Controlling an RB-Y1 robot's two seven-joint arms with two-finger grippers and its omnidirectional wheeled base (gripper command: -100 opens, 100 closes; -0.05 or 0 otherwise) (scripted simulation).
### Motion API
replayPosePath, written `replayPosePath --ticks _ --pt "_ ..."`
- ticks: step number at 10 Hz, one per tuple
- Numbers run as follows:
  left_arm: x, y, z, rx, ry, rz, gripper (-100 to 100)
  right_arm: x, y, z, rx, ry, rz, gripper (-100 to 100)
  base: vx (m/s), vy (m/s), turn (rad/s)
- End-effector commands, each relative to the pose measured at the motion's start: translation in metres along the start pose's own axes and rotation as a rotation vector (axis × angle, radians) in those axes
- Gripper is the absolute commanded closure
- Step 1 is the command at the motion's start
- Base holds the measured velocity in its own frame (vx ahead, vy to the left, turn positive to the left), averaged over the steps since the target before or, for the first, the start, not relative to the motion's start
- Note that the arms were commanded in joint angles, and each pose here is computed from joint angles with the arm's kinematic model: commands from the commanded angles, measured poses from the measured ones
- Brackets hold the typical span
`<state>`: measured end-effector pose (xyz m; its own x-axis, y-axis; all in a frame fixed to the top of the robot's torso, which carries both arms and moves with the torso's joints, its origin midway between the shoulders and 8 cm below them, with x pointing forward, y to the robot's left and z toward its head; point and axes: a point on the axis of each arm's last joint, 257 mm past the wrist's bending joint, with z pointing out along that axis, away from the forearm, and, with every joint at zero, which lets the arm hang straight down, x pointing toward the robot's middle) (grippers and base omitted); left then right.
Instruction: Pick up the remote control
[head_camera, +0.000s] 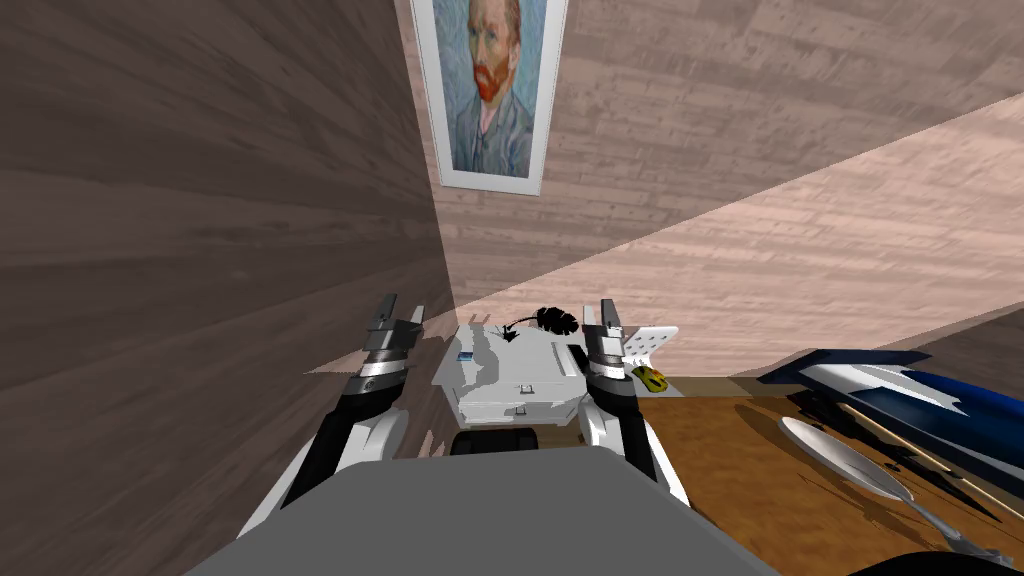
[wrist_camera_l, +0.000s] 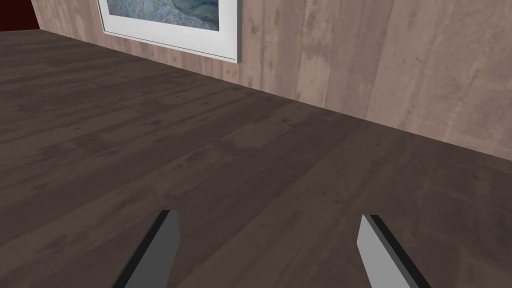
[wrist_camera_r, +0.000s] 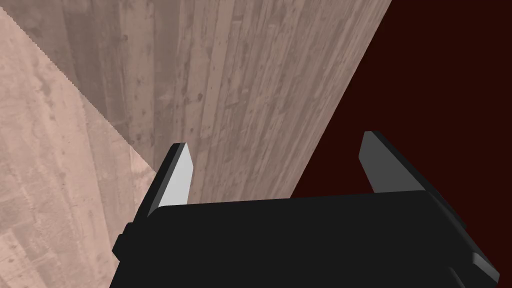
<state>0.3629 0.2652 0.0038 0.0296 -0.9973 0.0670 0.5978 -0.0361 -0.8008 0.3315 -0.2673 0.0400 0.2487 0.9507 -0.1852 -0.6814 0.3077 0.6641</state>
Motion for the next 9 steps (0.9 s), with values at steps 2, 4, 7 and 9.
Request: replayPosePath --ticks 2,4,7,9 --pt "0.000 0.000 0.000 0.000 0.000 0.000 0 0.016 0.007 -0.002 -0.016 0.066 -0.014 -100 -0.020 -0.019 0.061" --pt "0.000 0.000 0.000 0.000 0.000 0.000 0 0.037 0.015 -0.007 -0.034 0.144 -0.031 -100 -0.056 -0.048 0.114" --pt "0.000 0.000 0.000 0.000 0.000 0.000 0 0.074 0.027 -0.022 -0.055 0.273 -0.068 -100 -0.079 -0.064 0.207" --pt "0.000 0.000 0.000 0.000 0.000 0.000 0 0.092 0.030 -0.032 -0.062 0.339 -0.078 -100 -0.043 -0.045 0.111"
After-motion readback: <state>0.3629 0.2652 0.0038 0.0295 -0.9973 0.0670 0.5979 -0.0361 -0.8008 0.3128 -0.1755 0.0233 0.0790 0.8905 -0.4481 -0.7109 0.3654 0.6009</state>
